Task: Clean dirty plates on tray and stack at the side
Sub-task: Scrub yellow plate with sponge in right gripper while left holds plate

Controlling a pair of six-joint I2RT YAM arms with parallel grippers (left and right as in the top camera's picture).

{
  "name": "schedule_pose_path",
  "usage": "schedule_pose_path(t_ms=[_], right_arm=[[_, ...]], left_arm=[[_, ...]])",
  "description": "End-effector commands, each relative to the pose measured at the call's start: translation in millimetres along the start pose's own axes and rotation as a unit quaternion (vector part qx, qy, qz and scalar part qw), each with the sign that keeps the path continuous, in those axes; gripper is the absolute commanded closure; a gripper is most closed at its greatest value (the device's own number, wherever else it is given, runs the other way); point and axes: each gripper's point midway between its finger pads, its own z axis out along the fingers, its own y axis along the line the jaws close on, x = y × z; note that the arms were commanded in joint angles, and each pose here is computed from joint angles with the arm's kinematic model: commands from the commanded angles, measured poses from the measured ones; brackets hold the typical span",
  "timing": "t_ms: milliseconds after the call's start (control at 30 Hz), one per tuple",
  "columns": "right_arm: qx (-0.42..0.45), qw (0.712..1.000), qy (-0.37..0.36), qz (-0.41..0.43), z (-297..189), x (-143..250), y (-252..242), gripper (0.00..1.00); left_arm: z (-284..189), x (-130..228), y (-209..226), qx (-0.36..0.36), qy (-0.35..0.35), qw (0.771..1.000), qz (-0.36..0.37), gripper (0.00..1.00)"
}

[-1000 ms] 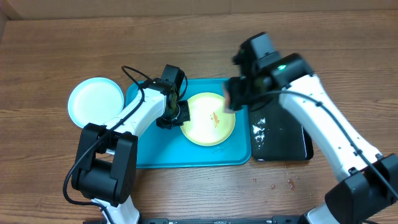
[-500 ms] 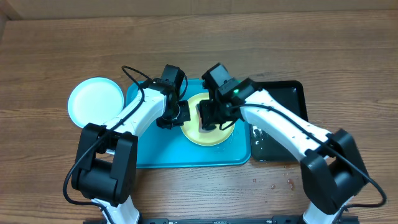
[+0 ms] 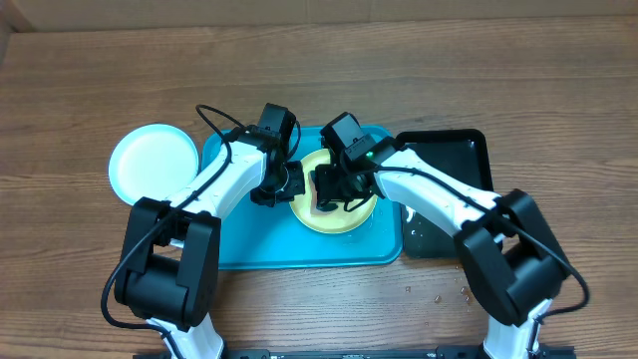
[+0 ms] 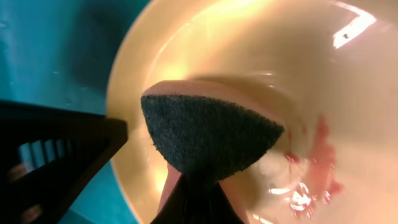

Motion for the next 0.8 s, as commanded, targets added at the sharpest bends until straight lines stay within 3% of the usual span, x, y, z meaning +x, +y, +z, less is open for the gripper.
schedule_pose_path(t_ms=[0,233,767], right_arm=[[-0.002,1.000,0.013,0.008,14,5,-4,0.96],[0.044,0.999,0.018,0.015,28,8,-26,0.96],[0.172,0.984,0.012,0.038,7,2,-96,0.96]], left_arm=[[6,5,-1,0.000,0.011,1.000,0.012,0.96],[6,6,0,-0.001,0.011,1.000,0.012,0.96],[6,6,0,-0.003,0.011,1.000,0.015,0.96]])
